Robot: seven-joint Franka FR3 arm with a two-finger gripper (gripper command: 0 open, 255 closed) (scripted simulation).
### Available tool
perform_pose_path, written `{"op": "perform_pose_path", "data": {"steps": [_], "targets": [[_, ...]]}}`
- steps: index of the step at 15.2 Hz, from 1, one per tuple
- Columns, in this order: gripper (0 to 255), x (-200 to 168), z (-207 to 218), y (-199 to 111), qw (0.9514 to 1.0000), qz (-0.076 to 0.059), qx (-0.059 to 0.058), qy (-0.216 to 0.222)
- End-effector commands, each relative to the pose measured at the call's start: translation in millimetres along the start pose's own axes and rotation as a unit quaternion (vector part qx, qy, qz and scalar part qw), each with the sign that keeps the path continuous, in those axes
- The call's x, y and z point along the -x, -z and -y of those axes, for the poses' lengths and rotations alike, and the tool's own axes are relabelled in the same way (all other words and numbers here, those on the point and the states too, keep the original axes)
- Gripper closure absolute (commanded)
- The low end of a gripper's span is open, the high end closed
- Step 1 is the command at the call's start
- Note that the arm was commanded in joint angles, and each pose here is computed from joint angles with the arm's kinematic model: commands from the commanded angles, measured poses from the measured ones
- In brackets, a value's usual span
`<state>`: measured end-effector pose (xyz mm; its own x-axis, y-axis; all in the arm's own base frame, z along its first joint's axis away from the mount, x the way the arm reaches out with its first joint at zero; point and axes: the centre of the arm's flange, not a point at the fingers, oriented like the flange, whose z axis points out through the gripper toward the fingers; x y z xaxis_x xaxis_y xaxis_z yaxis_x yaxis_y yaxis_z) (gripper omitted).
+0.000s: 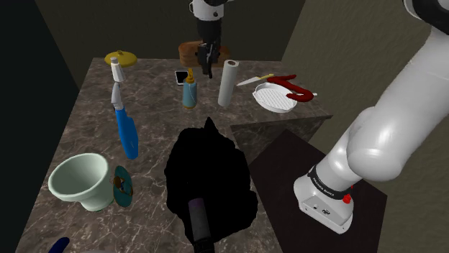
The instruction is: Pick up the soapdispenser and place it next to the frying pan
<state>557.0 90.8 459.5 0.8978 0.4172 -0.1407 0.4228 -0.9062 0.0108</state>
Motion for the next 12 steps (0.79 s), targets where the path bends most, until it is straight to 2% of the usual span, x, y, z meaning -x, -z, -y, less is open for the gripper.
{"op": "perform_pose_path", "data": {"steps": [1,9,12], "targets": [[0,-27.2,-3.6,-11.7,0.9998,0.008,0.008,0.016],[0,-131.7,2.4,-58.6,0.9955,0.042,0.038,0.076],[0,-132.6,1.8,-70.0,0.9954,0.043,0.038,0.077]]}}
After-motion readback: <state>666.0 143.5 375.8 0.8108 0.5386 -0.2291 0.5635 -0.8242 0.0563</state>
